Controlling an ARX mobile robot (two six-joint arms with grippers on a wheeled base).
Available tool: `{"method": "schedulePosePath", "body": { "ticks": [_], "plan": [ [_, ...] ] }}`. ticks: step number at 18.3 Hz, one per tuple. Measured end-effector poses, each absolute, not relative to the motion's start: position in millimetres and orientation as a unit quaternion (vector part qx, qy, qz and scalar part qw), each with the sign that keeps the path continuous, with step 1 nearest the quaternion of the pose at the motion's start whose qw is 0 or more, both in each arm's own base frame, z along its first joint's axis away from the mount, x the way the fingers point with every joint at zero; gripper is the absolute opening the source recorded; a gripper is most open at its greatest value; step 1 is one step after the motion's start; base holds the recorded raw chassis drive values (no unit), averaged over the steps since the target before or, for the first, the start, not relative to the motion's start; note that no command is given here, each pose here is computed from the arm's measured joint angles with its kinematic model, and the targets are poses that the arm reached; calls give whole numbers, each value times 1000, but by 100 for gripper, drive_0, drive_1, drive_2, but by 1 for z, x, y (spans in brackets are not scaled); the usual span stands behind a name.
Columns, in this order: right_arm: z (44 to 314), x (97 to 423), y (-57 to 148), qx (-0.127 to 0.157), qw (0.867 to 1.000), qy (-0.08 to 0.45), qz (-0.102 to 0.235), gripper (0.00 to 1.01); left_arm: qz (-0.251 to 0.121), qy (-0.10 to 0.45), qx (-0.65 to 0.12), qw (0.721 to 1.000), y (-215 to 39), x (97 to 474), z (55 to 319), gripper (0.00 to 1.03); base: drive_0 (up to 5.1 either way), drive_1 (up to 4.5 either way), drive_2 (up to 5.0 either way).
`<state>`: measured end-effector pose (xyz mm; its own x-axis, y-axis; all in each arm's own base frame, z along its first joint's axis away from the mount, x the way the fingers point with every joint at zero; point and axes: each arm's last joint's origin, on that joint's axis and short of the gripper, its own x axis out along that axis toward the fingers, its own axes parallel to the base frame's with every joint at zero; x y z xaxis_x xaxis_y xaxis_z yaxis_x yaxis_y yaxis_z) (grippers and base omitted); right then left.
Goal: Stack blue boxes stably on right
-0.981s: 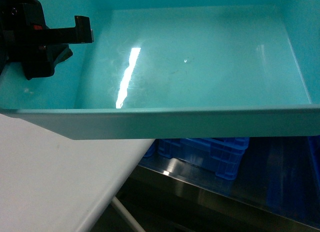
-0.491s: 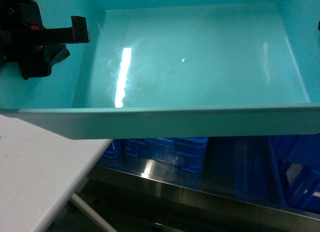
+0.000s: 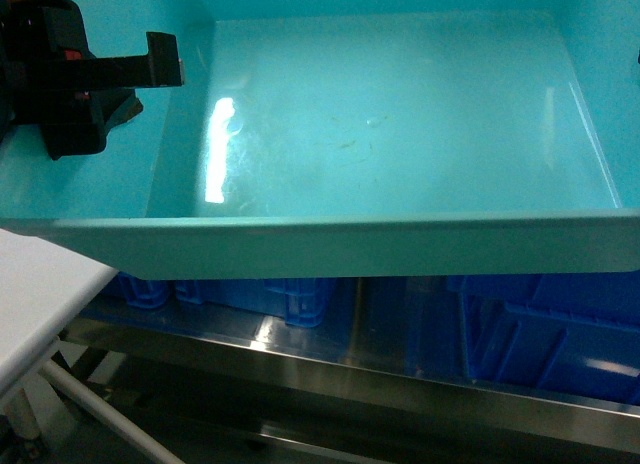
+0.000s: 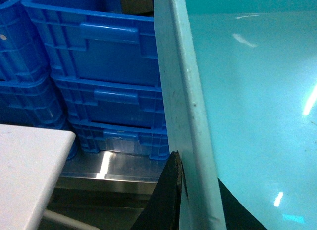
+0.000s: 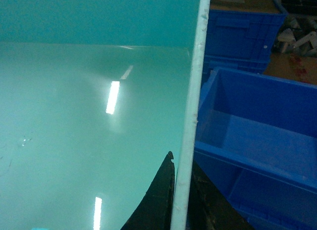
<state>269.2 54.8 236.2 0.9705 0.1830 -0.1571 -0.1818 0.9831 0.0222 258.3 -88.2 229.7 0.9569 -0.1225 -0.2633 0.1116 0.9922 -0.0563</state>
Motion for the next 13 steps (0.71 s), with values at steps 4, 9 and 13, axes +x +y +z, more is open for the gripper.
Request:
{"method": "schedulePosePath", "body": {
  "ticks": [4,9,13],
  "plan": [
    [237,269,55,4,993,78,92,7,-59,133,-21,989,-88,258,230,5,103,-415,-206],
    [237,269,55,4,993,77,92,7,-60,133,-21,989,-88,258,230,5,390,-339,-152],
    [237,269,55,4,993,77,92,7,-60,131,-21,989,-88,258,230,5,421,-333,-197]
  ]
}}
